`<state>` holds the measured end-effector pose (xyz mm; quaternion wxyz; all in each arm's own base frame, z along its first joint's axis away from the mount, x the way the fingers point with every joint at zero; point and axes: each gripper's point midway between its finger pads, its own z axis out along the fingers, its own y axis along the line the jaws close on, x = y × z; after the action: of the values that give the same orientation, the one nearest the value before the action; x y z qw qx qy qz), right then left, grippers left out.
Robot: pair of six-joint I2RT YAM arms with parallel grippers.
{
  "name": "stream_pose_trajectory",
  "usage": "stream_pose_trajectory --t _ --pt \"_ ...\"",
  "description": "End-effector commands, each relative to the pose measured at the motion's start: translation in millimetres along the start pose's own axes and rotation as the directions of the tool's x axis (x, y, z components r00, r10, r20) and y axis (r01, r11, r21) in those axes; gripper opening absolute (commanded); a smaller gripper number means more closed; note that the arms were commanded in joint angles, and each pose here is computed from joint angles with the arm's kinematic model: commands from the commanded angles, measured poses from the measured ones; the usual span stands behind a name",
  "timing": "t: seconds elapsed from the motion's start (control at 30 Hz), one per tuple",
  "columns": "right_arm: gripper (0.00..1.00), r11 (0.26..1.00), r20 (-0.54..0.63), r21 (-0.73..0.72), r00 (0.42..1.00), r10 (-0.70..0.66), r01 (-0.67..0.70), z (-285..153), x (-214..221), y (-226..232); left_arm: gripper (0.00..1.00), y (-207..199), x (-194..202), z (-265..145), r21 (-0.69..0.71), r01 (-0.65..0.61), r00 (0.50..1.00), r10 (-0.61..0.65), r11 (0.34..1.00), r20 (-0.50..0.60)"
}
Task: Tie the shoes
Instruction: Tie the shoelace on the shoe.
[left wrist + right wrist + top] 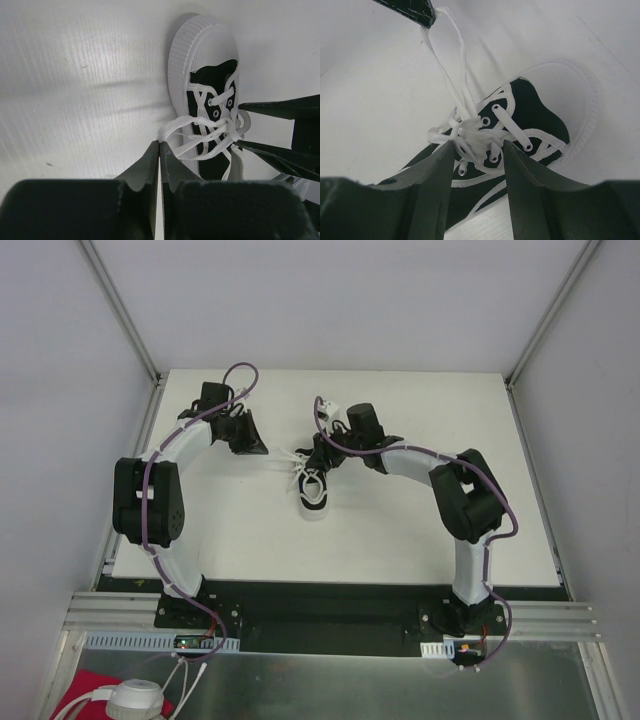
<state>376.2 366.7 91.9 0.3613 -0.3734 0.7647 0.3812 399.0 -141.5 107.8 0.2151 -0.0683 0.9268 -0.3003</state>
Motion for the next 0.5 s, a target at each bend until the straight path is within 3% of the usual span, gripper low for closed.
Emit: stream_pose_trajectory --t 0.0,0.27,0.47 --pt "0.47 1.000 0.023 0.001 1.000 -0.021 0.021 2 -15 2 0.00 -14 -2 -7 0.028 -0.023 1.000 0.023 0.999 0.005" --pt "0.47 1.000 0.050 -0.003 0.998 0.030 -0.030 -7 -23 0 0.00 -14 -1 -7 0.029 -0.024 1.000 0.024 0.999 0.003" --pt "0.59 1.000 0.100 -0.001 0.995 0.018 -0.018 -20 -43 3 0.00 -14 0 -7 0.029 -0.021 1.000 0.021 0.999 0.000"
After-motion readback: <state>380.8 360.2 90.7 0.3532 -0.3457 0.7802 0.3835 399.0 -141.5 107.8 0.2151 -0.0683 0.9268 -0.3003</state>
